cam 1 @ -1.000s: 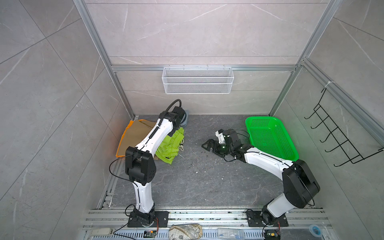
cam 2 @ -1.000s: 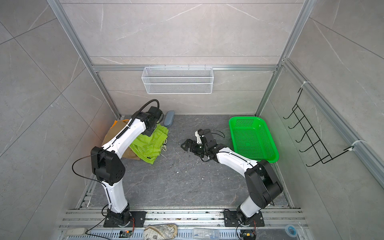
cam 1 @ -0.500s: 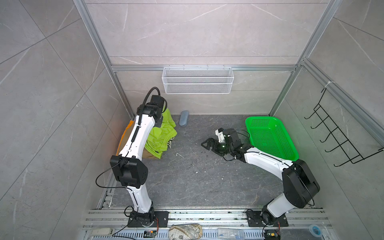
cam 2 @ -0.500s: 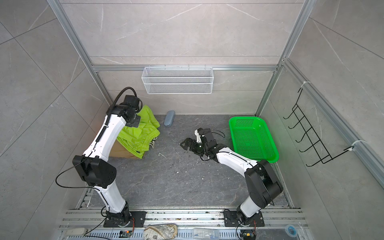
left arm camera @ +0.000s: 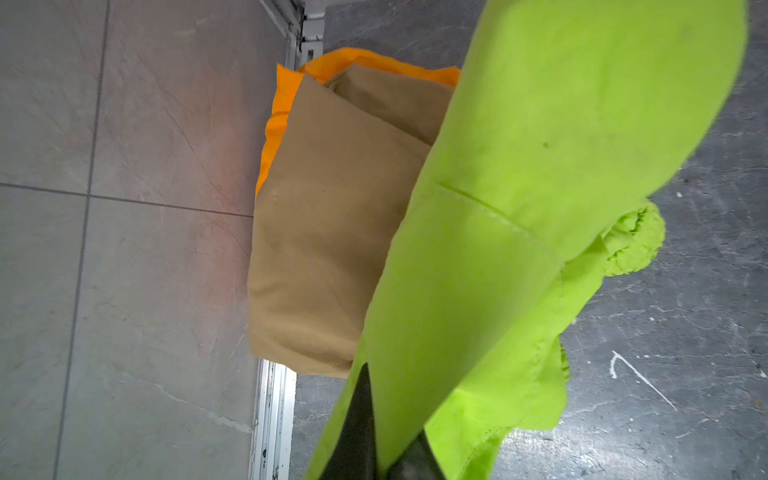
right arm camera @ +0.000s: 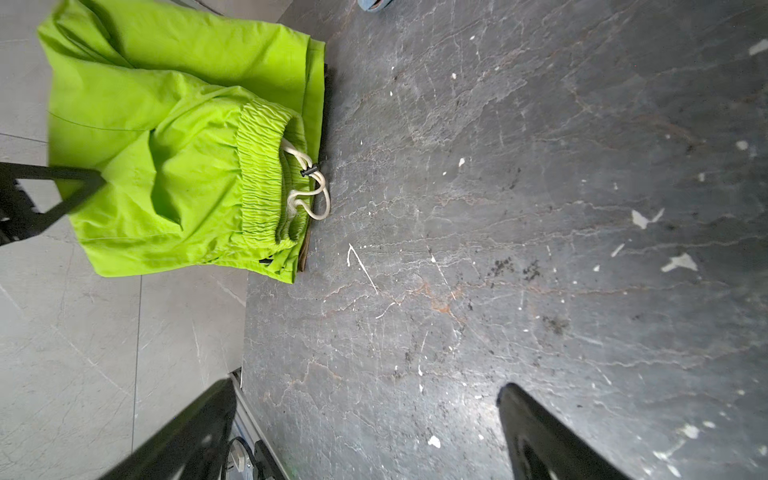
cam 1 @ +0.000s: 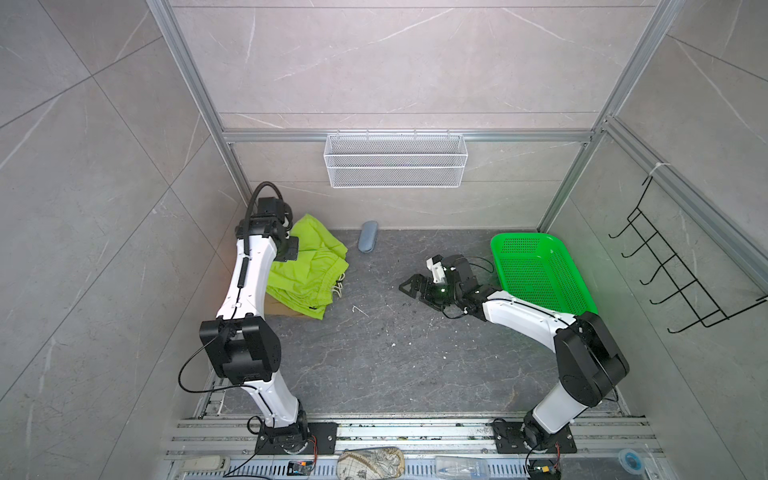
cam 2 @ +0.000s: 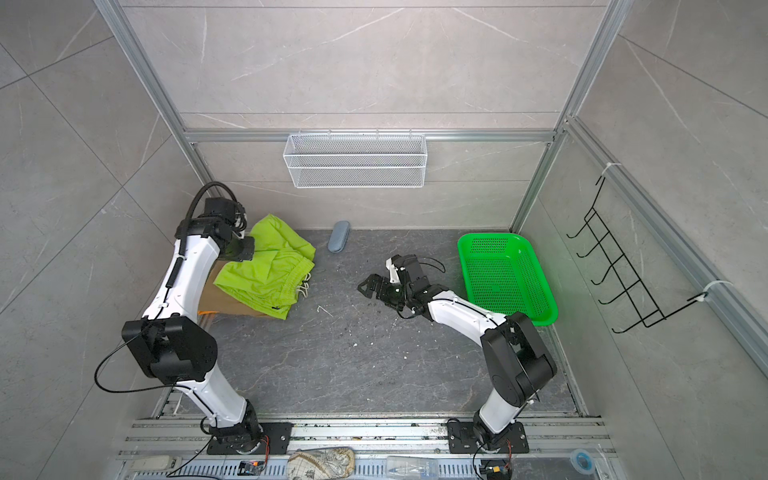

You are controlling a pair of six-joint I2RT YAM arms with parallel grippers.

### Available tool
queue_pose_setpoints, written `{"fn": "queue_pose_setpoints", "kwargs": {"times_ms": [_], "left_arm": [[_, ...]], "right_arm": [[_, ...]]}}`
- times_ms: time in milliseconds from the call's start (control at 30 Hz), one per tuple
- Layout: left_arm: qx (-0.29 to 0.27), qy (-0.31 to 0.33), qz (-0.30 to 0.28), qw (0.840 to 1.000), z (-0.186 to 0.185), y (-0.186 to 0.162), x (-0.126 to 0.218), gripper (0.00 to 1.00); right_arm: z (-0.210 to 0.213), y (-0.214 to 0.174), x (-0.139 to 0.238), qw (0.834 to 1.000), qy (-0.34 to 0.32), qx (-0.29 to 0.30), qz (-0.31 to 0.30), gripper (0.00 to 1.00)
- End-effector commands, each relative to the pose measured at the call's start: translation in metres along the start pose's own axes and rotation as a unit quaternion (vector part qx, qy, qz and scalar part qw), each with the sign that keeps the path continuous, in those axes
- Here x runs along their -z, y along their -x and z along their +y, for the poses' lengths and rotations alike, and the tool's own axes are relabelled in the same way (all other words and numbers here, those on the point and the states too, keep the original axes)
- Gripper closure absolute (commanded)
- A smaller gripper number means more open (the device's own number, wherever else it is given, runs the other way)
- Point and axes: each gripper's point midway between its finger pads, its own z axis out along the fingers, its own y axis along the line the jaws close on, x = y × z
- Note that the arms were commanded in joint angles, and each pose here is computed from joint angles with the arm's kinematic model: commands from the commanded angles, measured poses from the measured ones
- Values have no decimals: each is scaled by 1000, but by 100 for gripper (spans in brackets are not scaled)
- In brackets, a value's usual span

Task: Fold and stack the shorts
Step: 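Carry the folded shorts with the left gripper onto the khaki trousers while right gripper releases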

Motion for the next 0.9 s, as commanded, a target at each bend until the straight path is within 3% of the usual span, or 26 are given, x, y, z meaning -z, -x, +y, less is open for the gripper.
{"fn": "queue_pose_setpoints", "kwargs": {"times_ms": [0, 467, 700, 867], "left_arm": [[13, -30, -66, 997, 18, 19, 7, 100], [70, -26, -62, 995, 67, 0, -58, 100], [116, -46, -81, 989, 70, 10, -44, 100], [125, -10, -113, 986, 82, 5, -31, 100]], "right_arm": [[7, 1, -5, 1000, 10, 1, 8, 0], [3, -2, -6, 999, -14, 9, 32, 0], [3, 0, -5, 999, -22, 8, 32, 1], [3, 1, -4, 999, -26, 8, 32, 0]]}}
